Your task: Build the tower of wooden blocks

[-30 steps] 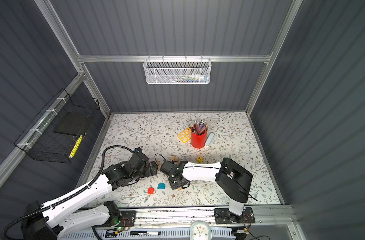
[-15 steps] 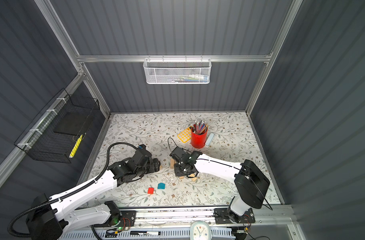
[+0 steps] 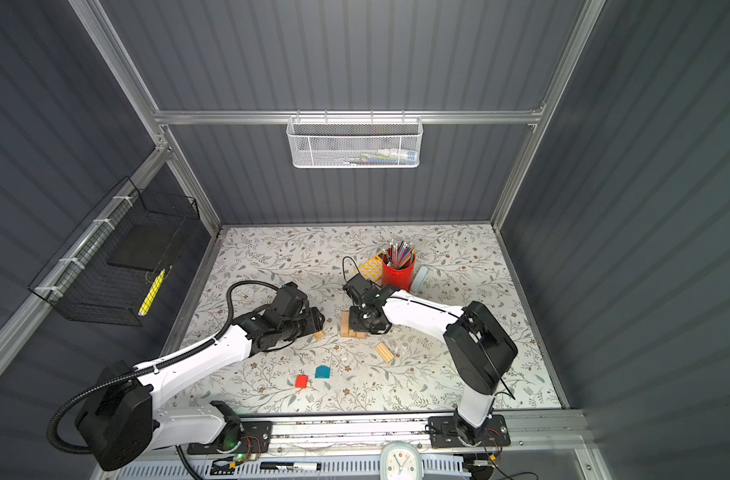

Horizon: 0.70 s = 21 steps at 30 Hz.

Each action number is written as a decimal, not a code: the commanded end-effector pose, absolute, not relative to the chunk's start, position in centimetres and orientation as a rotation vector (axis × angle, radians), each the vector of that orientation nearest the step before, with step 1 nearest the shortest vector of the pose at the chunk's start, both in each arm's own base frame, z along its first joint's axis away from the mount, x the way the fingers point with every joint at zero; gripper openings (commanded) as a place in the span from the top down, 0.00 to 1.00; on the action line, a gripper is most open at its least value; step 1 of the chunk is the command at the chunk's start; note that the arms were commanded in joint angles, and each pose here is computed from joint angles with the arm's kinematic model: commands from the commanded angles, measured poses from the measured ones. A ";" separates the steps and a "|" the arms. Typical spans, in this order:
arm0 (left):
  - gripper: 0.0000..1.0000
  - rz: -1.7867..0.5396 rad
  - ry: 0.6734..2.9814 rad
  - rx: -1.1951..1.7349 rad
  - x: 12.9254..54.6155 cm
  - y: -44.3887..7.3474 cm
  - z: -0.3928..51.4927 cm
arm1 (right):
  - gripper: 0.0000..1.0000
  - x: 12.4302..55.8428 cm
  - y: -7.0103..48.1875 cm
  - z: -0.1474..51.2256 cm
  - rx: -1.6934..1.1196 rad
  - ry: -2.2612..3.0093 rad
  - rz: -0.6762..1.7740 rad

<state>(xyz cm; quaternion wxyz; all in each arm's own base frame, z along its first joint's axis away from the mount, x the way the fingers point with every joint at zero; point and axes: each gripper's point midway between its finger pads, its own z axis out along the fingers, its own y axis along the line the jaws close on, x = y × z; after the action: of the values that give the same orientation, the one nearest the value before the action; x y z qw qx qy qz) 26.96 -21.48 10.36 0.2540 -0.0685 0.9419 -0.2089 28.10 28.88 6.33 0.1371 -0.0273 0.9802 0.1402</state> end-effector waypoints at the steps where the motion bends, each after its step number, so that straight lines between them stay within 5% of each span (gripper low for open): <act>1: 0.39 -0.641 2.532 -0.201 28.0 -22.7 11.4 | 0.73 29.3 29.5 6.3 -0.042 2.823 0.403; 21: 0.42 -0.601 2.555 -0.209 28.1 -22.5 10.2 | 0.73 30.6 30.2 4.1 0.002 2.846 0.360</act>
<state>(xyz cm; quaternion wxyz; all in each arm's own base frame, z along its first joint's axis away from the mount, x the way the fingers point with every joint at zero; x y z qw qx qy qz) 27.60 -22.45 9.64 0.2476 -0.0722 0.9411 -0.2188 30.00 30.21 3.98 0.1304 -0.0102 0.9828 0.1306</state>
